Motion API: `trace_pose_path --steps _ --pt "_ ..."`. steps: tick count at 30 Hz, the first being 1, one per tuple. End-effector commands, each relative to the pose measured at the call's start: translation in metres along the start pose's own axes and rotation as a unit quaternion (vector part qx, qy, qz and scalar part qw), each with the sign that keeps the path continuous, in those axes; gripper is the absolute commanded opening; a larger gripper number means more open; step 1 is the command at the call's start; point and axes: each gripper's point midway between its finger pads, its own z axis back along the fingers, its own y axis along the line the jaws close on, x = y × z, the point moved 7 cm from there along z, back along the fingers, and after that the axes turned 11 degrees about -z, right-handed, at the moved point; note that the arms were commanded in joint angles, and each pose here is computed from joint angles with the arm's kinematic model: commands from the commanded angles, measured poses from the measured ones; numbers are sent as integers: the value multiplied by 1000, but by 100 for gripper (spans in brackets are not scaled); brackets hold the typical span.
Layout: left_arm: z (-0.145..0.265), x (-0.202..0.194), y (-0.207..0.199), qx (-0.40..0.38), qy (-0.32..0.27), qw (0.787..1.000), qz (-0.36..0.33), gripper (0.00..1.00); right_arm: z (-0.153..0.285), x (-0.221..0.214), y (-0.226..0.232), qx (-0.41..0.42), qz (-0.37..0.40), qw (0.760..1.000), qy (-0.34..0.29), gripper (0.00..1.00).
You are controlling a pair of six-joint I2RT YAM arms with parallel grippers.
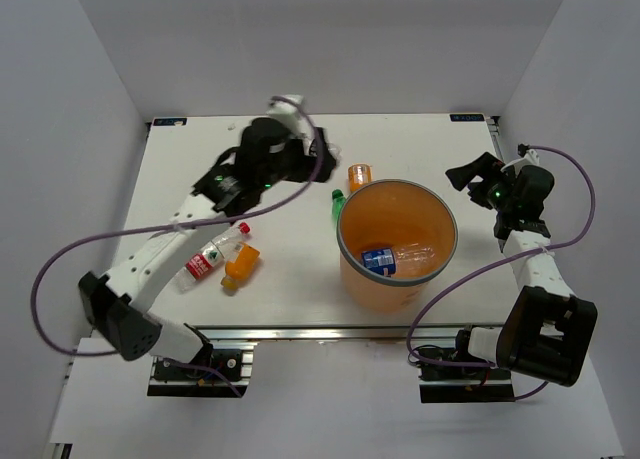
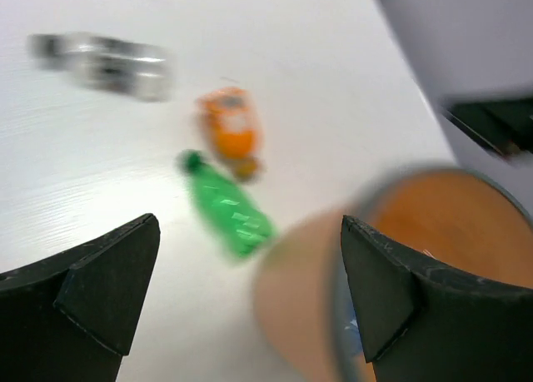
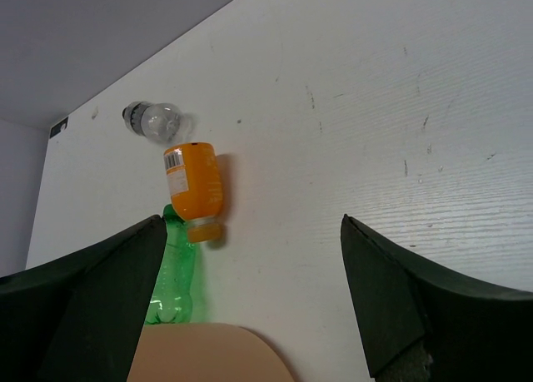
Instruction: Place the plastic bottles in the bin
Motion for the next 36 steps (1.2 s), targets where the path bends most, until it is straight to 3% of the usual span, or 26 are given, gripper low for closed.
trace_pose_path --steps 1,4,5,9,13,16,20,27,36 --pt "29 -12 91 178 -6 982 66 98 -2 7 -2 -11 13 1000 -15 89" --pt "39 -73 124 278 32 955 101 98 -4 6 -4 -10 15 1000 -2 89" --pt "43 -70 125 284 23 952 110 98 -5 6 -4 -11 14 1000 -1 89" --pt "52 -140 142 330 90 930 139 98 -8 7 -10 -30 17 999 4 89" --pt "63 -181 157 416 122 889 149 98 -9 16 -12 -56 46 997 6 89" --pt "61 -201 159 423 131 882 161 98 -8 16 -15 -75 44 996 16 89" --pt "59 -224 153 397 160 887 173 98 -10 12 -18 -73 37 996 26 89" --pt "50 -252 136 300 172 917 198 98 -19 5 -19 -50 21 997 58 89" --pt "48 -260 128 270 195 919 212 98 -21 2 -19 -40 15 997 63 89"
